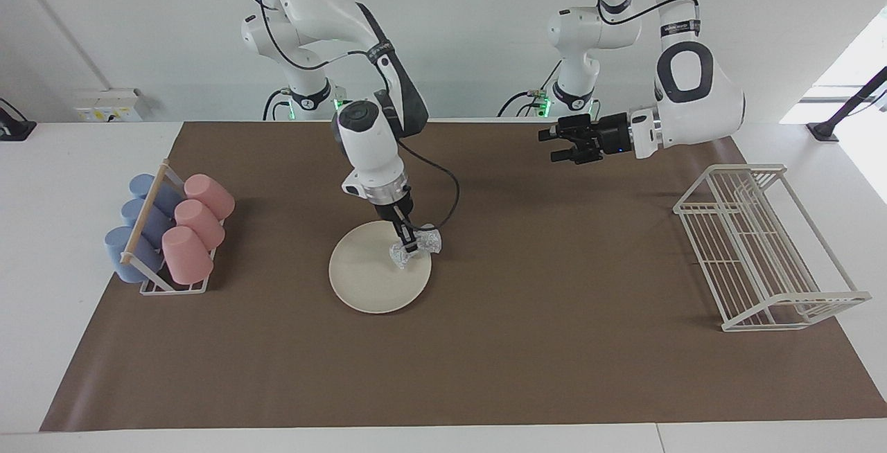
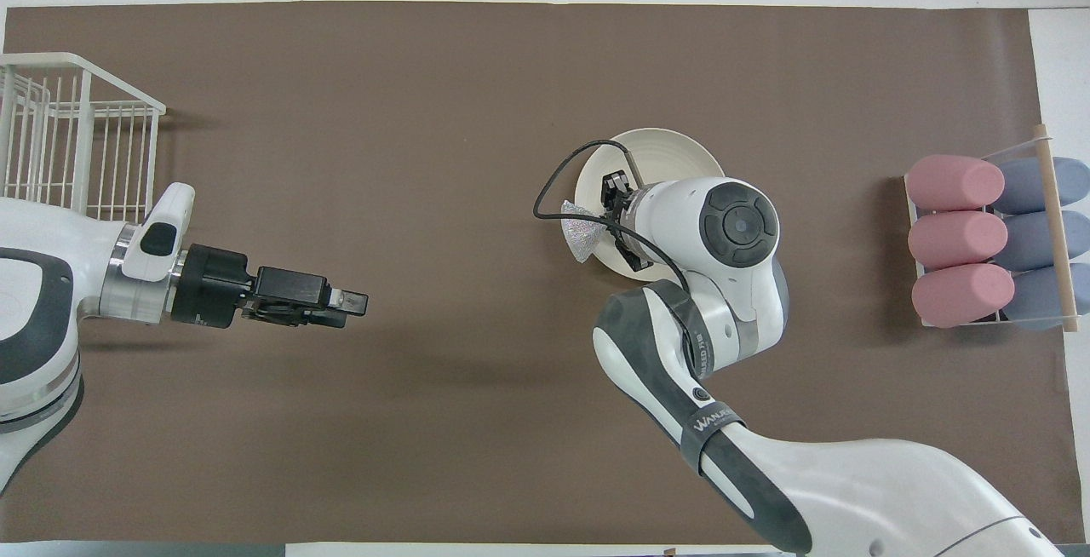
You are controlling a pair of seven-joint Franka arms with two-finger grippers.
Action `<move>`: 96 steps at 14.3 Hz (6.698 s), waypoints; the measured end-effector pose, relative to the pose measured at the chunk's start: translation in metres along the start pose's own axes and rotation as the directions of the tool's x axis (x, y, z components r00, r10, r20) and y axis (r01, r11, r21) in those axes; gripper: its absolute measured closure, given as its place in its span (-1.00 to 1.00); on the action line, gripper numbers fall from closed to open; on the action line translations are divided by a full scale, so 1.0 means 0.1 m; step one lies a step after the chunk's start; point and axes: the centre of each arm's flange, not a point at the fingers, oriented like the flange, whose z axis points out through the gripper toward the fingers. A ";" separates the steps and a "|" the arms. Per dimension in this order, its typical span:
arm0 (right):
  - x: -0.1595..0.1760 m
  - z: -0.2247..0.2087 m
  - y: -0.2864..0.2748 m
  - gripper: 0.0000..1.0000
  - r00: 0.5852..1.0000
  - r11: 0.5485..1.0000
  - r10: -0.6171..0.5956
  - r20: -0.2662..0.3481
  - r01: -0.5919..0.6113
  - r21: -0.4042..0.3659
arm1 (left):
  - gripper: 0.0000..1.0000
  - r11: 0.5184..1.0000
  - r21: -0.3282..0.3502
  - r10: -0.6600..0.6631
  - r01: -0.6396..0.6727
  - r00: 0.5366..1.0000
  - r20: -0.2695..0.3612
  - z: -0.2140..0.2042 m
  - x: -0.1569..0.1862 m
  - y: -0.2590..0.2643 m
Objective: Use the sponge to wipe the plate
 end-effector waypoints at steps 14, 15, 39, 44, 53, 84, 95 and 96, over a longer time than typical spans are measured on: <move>0.96 0.08 0.12 0.81 0.978 0.979 -0.204 -0.034 0.203 -0.025 | -1.00 0.840 0.543 0.052 -0.017 0.997 -0.049 -0.38 0.13 -0.35; 0.95 0.09 0.12 0.81 0.978 0.978 -0.206 -0.034 0.205 -0.025 | -1.00 0.837 0.547 0.049 -0.006 0.997 -0.064 -0.40 0.14 -0.35; 0.05 0.19 0.23 0.81 0.986 0.986 -0.167 -0.005 0.167 -0.014 | -1.00 0.827 0.562 0.074 0.024 0.986 -0.150 -0.54 0.23 -0.27; 0.08 0.17 0.22 0.81 0.988 0.988 -0.151 -0.007 0.151 -0.013 | -1.00 0.823 0.567 0.097 0.024 0.978 -0.183 -0.62 0.27 -0.22; -0.16 -1.58 -0.24 0.81 0.994 0.987 -0.093 0.064 0.100 -0.126 | -1.00 0.866 0.481 -0.006 0.134 0.966 -0.257 -0.43 0.31 -0.05; -1.28 -2.54 -0.24 0.81 0.988 0.984 0.045 -0.146 -0.069 -0.166 | -1.00 0.954 -0.298 0.008 -0.045 0.992 -0.126 1.18 -0.14 1.38; -1.28 -2.54 -0.24 0.81 0.988 0.984 0.045 -0.147 -0.069 -0.166 | 0.06 0.953 -0.299 -0.012 -0.041 0.985 -0.172 1.45 -0.21 1.52; -1.28 -2.54 -0.24 0.81 0.988 0.984 0.045 -0.147 -0.069 -0.166 | 0.28 0.951 -0.309 -0.028 -0.027 0.985 -0.170 1.45 -0.20 1.52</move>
